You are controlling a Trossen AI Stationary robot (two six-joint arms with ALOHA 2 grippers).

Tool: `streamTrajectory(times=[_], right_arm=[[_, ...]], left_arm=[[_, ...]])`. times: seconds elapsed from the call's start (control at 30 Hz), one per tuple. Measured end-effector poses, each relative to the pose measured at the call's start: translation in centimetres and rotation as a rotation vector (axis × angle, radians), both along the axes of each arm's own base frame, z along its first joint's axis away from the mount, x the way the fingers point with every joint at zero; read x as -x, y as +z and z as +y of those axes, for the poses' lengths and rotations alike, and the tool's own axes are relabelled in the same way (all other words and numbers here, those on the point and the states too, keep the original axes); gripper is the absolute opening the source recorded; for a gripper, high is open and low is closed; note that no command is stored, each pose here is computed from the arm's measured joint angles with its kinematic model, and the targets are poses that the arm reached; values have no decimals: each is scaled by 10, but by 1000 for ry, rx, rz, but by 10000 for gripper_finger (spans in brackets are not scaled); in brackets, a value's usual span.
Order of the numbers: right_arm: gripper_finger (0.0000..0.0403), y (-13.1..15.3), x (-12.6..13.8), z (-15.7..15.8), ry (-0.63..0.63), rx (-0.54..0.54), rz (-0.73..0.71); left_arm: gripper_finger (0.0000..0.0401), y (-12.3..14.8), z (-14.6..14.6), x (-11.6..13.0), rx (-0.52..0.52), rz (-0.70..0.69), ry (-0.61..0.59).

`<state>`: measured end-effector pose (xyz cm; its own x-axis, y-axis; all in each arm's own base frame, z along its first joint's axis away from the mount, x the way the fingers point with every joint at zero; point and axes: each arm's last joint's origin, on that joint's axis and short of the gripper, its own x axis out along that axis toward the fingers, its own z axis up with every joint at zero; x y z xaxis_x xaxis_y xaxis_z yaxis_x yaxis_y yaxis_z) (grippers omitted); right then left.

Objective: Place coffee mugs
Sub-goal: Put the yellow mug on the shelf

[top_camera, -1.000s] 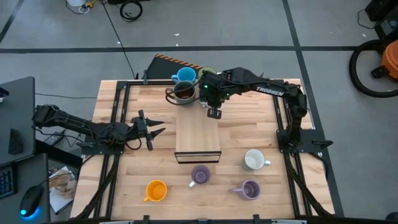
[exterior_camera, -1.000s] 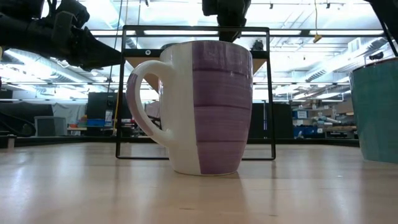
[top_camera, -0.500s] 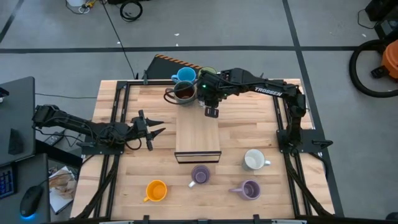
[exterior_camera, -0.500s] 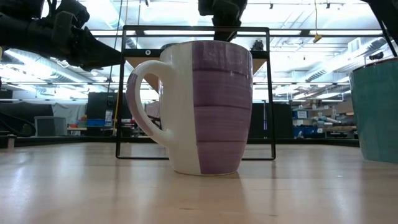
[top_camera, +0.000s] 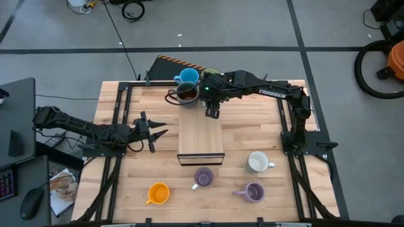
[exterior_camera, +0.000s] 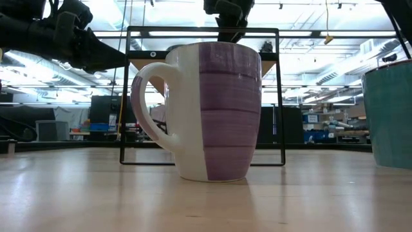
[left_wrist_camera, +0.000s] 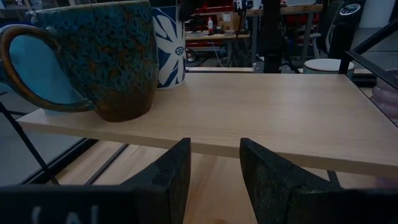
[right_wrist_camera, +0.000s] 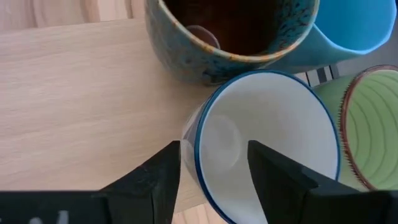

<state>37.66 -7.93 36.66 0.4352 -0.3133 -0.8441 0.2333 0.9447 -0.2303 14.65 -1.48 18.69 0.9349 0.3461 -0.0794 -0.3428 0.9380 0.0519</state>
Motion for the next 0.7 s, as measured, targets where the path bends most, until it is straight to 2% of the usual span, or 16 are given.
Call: streamTrajectory(times=[0.27,0.5,0.7], right_arm=[[197,16,10,8,23,60,-34],[224,32,21,20,53,70,-73],[242,52,45,48,103,123,-80]], left_arm=[[144,0,0,0,0,1,0],[144,2,0,0,3,-22,0],[144,6,-2,-1,122,-94,-63]])
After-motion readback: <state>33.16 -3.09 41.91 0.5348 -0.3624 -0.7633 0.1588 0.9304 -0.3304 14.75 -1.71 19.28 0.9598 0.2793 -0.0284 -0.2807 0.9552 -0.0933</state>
